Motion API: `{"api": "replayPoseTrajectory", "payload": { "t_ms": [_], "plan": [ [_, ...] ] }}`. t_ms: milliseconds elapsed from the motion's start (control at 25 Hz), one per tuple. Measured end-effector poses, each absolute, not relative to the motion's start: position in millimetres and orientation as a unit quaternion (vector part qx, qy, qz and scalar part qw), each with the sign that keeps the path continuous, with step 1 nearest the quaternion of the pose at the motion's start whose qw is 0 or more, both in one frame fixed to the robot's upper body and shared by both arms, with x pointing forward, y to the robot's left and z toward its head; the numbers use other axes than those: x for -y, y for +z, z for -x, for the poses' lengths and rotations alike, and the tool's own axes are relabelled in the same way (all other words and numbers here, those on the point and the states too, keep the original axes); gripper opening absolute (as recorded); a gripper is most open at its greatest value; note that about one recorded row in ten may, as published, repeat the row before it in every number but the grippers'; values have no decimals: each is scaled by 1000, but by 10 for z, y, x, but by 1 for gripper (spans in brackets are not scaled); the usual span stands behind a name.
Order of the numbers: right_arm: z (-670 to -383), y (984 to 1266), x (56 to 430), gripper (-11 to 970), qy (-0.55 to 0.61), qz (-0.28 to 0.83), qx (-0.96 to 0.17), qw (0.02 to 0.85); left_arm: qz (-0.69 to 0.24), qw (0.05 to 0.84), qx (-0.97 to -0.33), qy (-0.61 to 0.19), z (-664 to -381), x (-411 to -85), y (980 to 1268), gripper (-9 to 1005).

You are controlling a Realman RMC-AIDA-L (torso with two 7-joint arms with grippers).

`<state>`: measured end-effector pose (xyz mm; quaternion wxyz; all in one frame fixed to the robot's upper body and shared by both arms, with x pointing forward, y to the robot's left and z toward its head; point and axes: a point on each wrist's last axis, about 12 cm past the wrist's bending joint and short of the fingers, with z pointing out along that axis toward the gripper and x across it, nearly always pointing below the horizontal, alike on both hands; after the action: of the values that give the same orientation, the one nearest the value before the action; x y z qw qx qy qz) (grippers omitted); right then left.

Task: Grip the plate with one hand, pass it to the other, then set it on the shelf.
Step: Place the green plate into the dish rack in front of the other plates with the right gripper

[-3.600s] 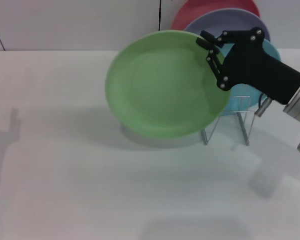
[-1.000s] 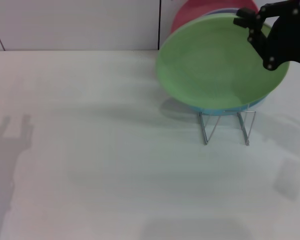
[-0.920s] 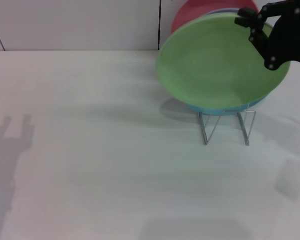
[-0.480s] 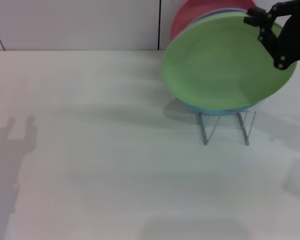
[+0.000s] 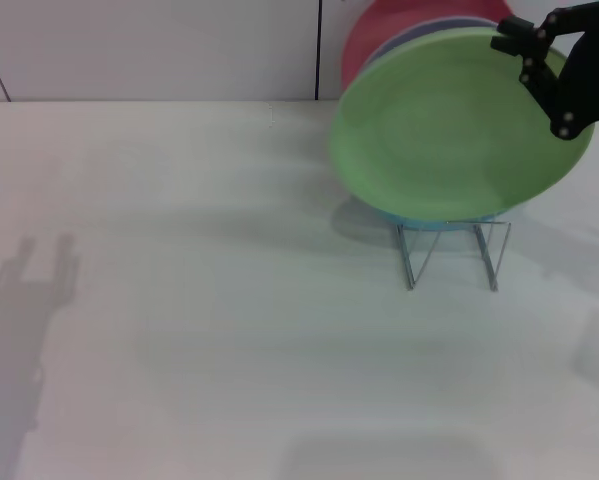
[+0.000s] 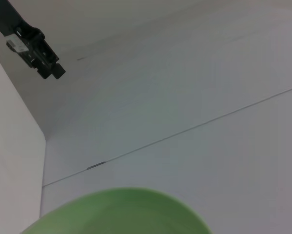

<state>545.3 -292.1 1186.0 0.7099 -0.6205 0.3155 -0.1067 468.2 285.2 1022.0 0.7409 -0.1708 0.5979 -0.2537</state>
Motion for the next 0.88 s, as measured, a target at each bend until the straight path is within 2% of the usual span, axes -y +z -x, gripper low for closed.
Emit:
{"api": "replayPoseTrajectory", "payload": {
  "t_ms": [880],
  "plan": [
    [-5400,11788,3055,23,-114,638,-328,687,180,745,-588,-261,-4620,-2822,10229,557]
  ]
}}
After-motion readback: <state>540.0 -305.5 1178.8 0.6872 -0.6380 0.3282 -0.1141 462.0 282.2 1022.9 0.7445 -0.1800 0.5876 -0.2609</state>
